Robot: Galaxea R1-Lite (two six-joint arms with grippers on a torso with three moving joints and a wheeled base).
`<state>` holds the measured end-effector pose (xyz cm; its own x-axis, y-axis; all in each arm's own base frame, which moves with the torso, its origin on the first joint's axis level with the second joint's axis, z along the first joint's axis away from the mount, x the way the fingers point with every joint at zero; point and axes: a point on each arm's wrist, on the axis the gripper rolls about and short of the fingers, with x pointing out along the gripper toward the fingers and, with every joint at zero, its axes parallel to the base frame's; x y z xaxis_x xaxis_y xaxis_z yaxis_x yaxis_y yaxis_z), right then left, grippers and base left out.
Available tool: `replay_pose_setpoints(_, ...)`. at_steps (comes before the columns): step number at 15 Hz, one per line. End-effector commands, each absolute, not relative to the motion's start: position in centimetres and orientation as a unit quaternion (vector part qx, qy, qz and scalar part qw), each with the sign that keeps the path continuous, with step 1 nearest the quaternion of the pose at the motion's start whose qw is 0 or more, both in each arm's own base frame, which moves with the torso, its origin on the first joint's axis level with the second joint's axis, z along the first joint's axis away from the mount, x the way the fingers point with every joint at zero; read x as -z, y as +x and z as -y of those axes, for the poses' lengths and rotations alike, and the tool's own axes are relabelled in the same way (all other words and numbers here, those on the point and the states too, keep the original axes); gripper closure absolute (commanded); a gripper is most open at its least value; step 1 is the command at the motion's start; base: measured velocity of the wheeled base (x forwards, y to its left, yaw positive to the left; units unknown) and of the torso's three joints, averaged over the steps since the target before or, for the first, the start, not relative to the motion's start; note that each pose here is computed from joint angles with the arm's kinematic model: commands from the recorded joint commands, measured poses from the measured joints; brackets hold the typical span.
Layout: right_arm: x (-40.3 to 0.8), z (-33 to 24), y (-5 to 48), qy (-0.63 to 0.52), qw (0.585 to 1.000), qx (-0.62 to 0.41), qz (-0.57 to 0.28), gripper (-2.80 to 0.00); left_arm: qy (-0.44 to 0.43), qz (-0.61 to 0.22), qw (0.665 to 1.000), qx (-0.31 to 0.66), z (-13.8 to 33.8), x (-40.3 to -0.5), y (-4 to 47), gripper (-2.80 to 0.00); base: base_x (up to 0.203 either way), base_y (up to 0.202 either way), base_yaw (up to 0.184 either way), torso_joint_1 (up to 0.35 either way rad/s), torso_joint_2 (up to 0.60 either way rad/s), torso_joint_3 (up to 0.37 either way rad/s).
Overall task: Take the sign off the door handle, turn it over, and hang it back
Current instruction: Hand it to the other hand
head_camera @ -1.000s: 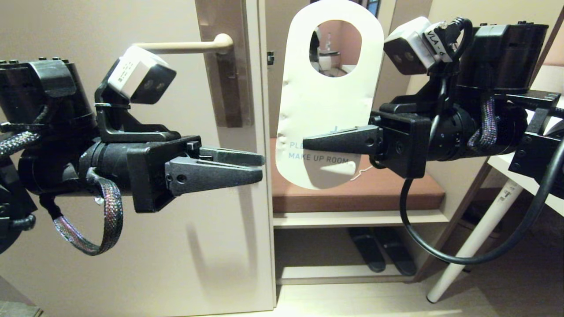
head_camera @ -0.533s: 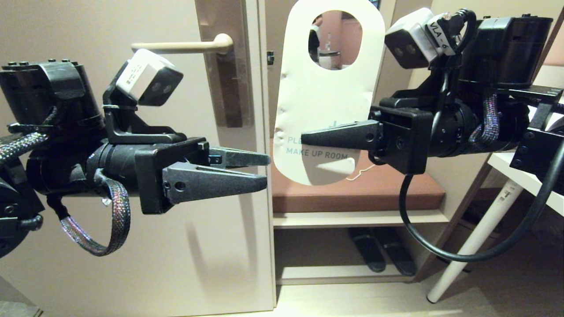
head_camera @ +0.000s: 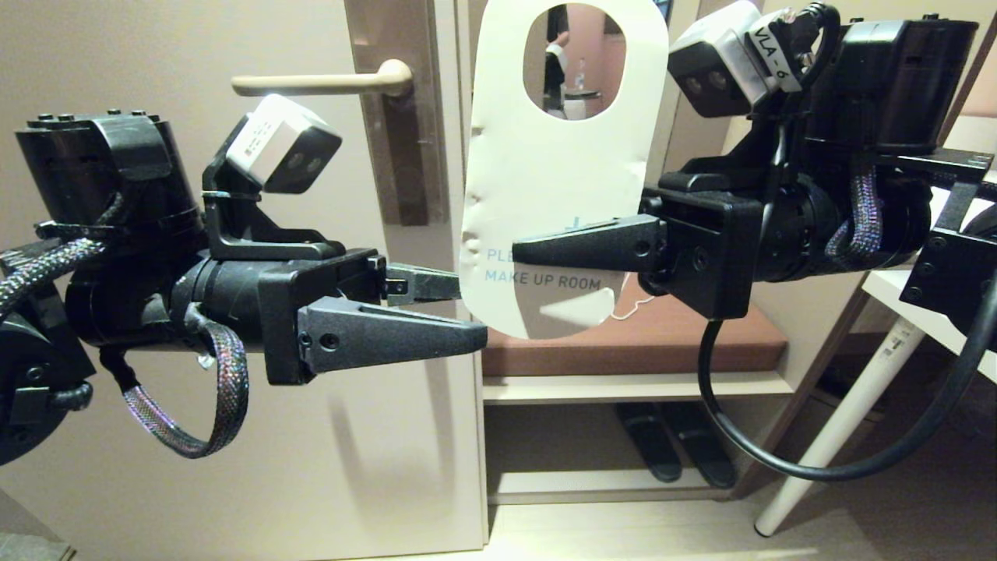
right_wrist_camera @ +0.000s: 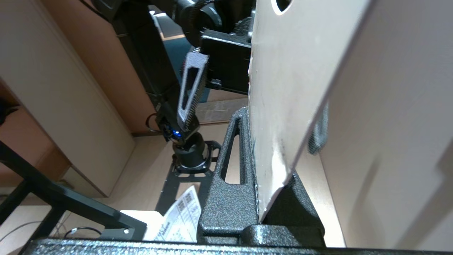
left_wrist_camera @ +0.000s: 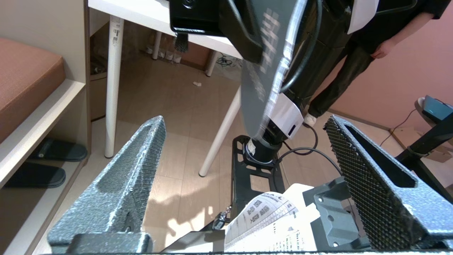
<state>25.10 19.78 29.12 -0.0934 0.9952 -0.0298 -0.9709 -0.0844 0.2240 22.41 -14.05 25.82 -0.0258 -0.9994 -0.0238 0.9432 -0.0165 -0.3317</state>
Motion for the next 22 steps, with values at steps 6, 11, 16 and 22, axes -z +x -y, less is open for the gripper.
replay_pose_setpoints(6, -29.2, -20.6, 25.3, 0.070, 0.662, -0.742, -0.087, 0.00, -0.106, -0.123, 0.687, 0.709, 14.8, -26.1, 23.2, -2.80, 0.000, 0.000, 0.000, 0.000, 0.00, 0.000)
replay_pose_setpoints(11, -29.4, -21.4, 25.7, 0.068, 0.657, -0.746, -0.083, 0.00, -0.106, -0.121, 0.695, 0.701, 15.9, -26.1, 23.6, -2.80, 0.000, 0.000, 0.000, 0.000, 0.00, 0.000)
replay_pose_setpoints(16, -29.2, -21.9, 25.6, 0.068, 0.653, -0.749, -0.085, 0.00, -0.104, -0.118, 0.697, 0.700, 16.0, -26.2, 23.9, -2.80, 0.000, 0.000, 0.000, 0.000, 0.00, 0.000)
replay_pose_setpoints(22, -29.2, -21.9, 25.6, 0.068, 0.653, -0.749, -0.085, 0.00, -0.103, -0.116, 0.697, 0.700, 16.0, -26.3, 23.8, -2.80, 0.000, 0.000, 0.000, 0.000, 0.00, 0.000)
